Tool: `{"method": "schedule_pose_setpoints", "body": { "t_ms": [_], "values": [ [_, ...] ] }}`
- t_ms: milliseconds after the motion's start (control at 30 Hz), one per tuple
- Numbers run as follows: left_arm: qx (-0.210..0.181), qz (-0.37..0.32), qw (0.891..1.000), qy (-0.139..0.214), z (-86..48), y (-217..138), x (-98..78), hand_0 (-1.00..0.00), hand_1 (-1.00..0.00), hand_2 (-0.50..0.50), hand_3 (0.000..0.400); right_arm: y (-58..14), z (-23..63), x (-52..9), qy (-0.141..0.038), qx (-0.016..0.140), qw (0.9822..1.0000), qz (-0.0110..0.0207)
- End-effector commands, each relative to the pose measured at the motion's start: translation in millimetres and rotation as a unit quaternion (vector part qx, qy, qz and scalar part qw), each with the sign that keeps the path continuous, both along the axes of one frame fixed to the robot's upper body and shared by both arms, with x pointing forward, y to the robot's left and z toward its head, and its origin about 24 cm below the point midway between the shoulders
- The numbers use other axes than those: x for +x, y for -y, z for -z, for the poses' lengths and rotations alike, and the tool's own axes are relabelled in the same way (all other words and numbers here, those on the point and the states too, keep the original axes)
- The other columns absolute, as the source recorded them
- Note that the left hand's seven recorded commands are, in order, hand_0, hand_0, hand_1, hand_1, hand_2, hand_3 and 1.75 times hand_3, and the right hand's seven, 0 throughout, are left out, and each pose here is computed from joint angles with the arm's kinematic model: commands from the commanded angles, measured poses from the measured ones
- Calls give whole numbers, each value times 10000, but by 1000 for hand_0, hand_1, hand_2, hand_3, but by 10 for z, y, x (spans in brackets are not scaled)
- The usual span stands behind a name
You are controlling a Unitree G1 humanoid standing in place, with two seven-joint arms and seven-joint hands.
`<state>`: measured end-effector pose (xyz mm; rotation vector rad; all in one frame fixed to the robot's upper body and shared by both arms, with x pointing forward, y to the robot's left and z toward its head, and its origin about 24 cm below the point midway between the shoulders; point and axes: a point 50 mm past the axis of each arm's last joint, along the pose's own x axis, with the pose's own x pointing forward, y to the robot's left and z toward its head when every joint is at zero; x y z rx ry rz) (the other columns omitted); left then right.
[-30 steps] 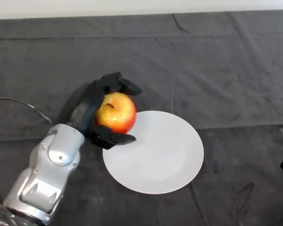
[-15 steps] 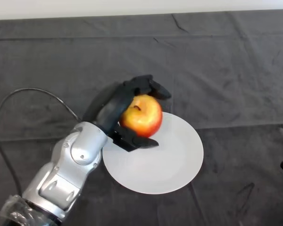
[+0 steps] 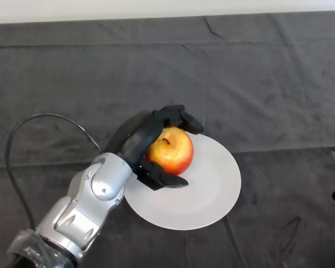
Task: Move the apple to the plate
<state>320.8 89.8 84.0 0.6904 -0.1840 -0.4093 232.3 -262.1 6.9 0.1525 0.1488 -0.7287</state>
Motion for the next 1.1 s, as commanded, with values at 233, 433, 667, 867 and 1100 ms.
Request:
{"method": "schedule_pose_setpoints", "body": {
  "t_ms": [233, 433, 667, 867, 1100],
  "values": [
    [-67, 211, 9997, 112, -70, 142, 95, -1000, -1000, 0, 400, -36, 208, -71, -504, 326, 9982, 81],
    [-225, 224, 9995, -30, -11, 175, 87, -1000, -1000, 0, 400, -36, 208, -71, -504, 326, 9982, 82],
    [-348, 255, 9989, -172, 33, 200, 75, -1000, -1000, 0, 400, -36, 208, -71, -504, 327, 9982, 82],
    [-375, 278, 9985, -292, 85, 210, 68, -1000, -1000, 0, 400, -36, 208, -71, -504, 327, 9982, 83],
    [-306, 322, 9981, -435, 141, 232, 46, -1000, -1000, 0, 400, -36, 208, -71, -503, 327, 9982, 83]
  ]
}}
